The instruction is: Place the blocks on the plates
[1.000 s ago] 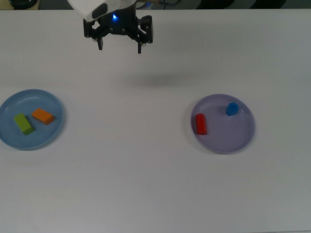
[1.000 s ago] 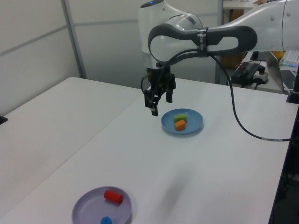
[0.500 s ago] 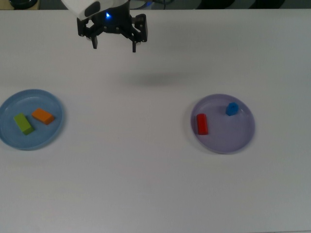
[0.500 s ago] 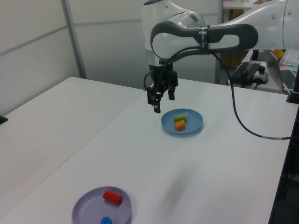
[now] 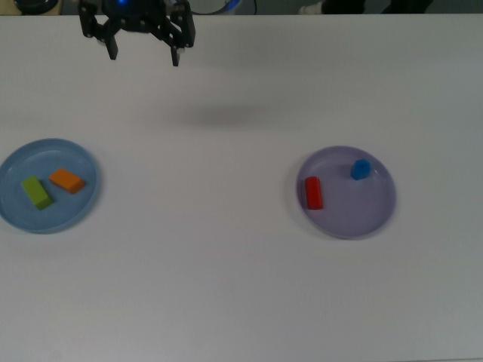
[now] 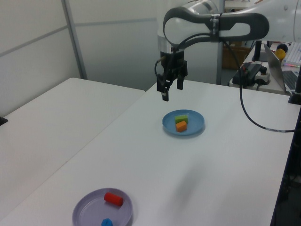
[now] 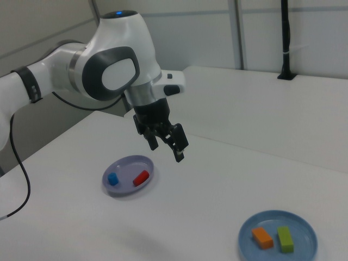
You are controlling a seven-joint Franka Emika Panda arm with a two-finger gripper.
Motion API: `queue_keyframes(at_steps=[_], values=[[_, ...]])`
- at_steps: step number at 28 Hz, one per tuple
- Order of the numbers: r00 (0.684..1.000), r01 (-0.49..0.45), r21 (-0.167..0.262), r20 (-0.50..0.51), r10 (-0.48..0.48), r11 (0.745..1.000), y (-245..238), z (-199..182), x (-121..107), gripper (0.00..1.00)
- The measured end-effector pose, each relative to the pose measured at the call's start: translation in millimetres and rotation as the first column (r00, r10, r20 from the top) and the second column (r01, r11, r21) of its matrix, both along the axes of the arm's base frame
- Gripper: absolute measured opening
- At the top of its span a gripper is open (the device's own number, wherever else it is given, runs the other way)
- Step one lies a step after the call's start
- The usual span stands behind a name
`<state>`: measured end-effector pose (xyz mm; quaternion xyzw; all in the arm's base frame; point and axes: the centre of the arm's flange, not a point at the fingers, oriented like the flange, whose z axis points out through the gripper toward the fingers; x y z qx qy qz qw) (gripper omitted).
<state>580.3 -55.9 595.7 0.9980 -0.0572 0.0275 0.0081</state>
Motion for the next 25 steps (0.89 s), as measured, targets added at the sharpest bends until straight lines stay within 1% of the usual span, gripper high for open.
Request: queue_keyframes(at_steps=[7,25], values=[[0.999,0.022,0.004,0.030,-0.022,1.000,-14,17,-10,1.00],[1.000,0.011,0.007,0.025,-0.011,1.000,-1,15,-8,1.00]])
